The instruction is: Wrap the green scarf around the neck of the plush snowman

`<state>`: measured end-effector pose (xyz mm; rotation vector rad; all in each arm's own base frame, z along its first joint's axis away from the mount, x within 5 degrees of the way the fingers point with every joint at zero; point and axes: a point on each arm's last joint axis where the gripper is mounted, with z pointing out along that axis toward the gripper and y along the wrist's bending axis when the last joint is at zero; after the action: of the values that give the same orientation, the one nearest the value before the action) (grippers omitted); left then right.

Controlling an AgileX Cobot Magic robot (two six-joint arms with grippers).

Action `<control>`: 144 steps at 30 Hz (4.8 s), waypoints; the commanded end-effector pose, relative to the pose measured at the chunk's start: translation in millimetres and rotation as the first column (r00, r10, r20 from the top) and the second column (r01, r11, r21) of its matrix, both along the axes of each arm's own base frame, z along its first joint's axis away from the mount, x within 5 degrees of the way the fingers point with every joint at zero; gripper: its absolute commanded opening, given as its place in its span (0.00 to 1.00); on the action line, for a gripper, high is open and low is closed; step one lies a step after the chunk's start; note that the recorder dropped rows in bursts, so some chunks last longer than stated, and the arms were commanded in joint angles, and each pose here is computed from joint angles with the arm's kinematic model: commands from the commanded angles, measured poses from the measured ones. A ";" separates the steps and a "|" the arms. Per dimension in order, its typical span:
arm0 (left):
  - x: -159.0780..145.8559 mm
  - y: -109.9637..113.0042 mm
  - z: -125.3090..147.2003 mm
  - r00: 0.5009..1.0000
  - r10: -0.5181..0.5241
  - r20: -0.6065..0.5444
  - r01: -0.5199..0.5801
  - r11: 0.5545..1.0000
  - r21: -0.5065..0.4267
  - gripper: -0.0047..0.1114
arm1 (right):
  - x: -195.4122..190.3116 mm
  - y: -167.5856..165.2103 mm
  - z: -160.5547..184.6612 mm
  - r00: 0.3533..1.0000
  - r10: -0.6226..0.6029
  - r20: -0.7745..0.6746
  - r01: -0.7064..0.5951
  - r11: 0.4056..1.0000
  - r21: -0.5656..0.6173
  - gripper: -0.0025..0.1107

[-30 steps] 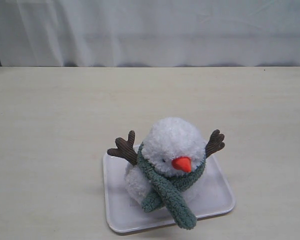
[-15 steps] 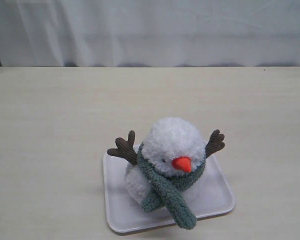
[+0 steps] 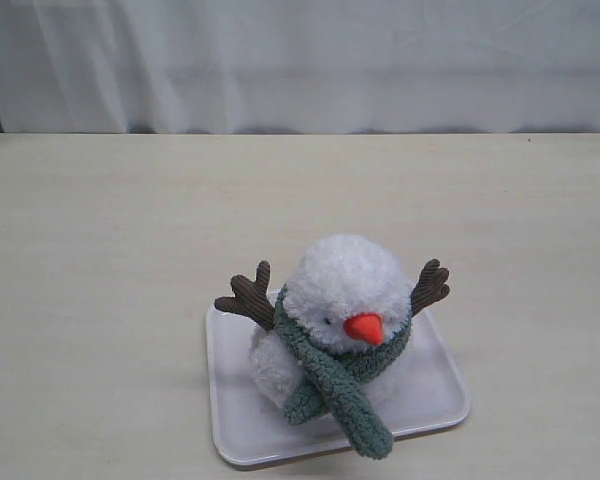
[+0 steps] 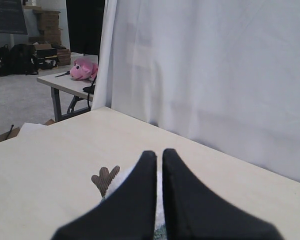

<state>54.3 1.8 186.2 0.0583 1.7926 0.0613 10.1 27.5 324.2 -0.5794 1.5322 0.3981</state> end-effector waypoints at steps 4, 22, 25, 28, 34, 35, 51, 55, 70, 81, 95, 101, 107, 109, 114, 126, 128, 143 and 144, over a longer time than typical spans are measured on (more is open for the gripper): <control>0.0 -0.6 -0.8 1.000 -0.010 0.002 0.010 1.000 -0.001 0.04 | -0.2 -0.1 -1.2 1.000 -0.004 -0.001 0.004 1.000 0.005 0.06; 0.0 -0.4 -0.7 1.000 -0.009 0.002 0.009 1.000 0.008 0.04 | -0.2 -0.1 -1.2 1.000 -0.004 -0.001 0.004 1.000 0.005 0.06; 0.0 -0.4 -0.7 1.000 -0.009 0.002 0.009 1.000 0.008 0.04 | 1.6 0.5 -6.1 1.000 -0.005 -0.014 0.005 1.000 0.000 0.06; 0.0 -0.4 -0.7 1.000 -0.009 0.002 0.009 1.000 0.008 0.04 | 0.3 -0.4 -13.8 1.000 -0.010 -0.011 0.010 1.000 -0.004 0.06; 0.0 -0.4 -0.7 1.000 -0.009 0.002 0.009 1.000 0.008 0.04 | -5.2 -8.3 -20.8 0.996 -0.062 0.062 0.067 0.994 -0.087 0.06; 0.0 -0.4 -0.7 1.000 -0.009 0.002 0.009 1.000 0.008 0.04 | -5.3 -9.5 -19.8 0.995 -0.072 0.074 0.079 0.992 -0.102 0.06; 0.0 -0.4 -0.8 1.000 -0.009 0.002 0.009 1.000 0.006 0.04 | 2.8 -30.9 -20.2 0.885 -0.388 0.256 0.461 0.804 -0.375 0.06; 0.0 -0.4 -0.8 1.000 -0.009 0.002 0.009 1.000 0.006 0.04 | 2.3 -32.6 -20.2 0.825 -0.504 0.256 0.565 0.735 -0.375 0.06; 0.0 -0.4 -0.8 1.000 -0.009 0.002 0.009 1.000 0.006 0.04 | 1.8 -33.7 -20.2 0.775 -0.577 0.256 0.630 0.680 -0.375 0.06; 0.0 -0.4 -0.7 1.000 -0.009 0.002 0.009 1.000 0.008 0.04 | 4.4 -33.7 -24.3 0.777 -0.576 0.252 0.627 0.681 -0.378 0.06; 0.0 -0.4 -0.7 1.000 -0.009 0.002 0.009 1.000 0.008 0.04 | 30.2 -29.1 -50.5 0.780 -0.611 0.137 0.570 0.783 0.249 0.06; 0.0 -0.4 -0.7 1.000 -0.009 0.002 0.009 1.000 0.008 0.04 | 43.9 -29.5 -101.2 0.795 -0.607 -0.011 0.591 0.770 0.240 0.06; 0.0 -0.4 -0.7 1.000 -0.009 0.002 0.009 1.000 0.008 0.04 | 46.2 -31.0 -121.4 0.779 -0.620 -0.089 0.626 0.762 0.168 0.06; 0.0 -0.4 -0.7 1.000 -0.009 0.002 0.009 1.000 0.008 0.04 | 46.1 -31.4 -123.7 0.775 -0.624 -0.101 0.632 0.762 0.141 0.06; 0.0 -0.4 -0.7 1.000 -0.009 0.002 0.009 1.000 0.008 0.04 | 45.4 -32.4 -130.4 0.759 -0.633 -0.156 0.649 0.756 0.090 0.06; 0.0 -0.4 -0.7 1.000 -0.009 0.002 0.009 1.000 0.008 0.04 | 42.9 -34.1 -142.6 0.719 -0.647 -0.253 0.668 0.744 -0.007 0.06; 0.0 -0.4 -0.7 1.000 -0.009 0.002 0.009 1.000 0.008 0.04 | 42.9 -34.0 -142.4 0.725 -0.649 -0.231 0.660 0.750 -0.034 0.06; 0.0 -0.4 -0.7 1.000 -0.009 0.002 0.009 1.000 0.008 0.04 | 42.7 -34.1 -143.1 0.738 -0.650 -0.182 0.640 0.760 -0.114 0.06; 0.0 -0.4 -0.7 1.000 -0.009 0.002 0.009 1.000 0.008 0.04 | 42.7 -34.1 -143.1 0.738 -0.650 -0.182 0.640 0.760 -0.114 0.06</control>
<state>54.3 2.0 186.1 0.0632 1.7932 0.0678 53.2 -6.1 181.7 0.0027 1.8412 -0.1125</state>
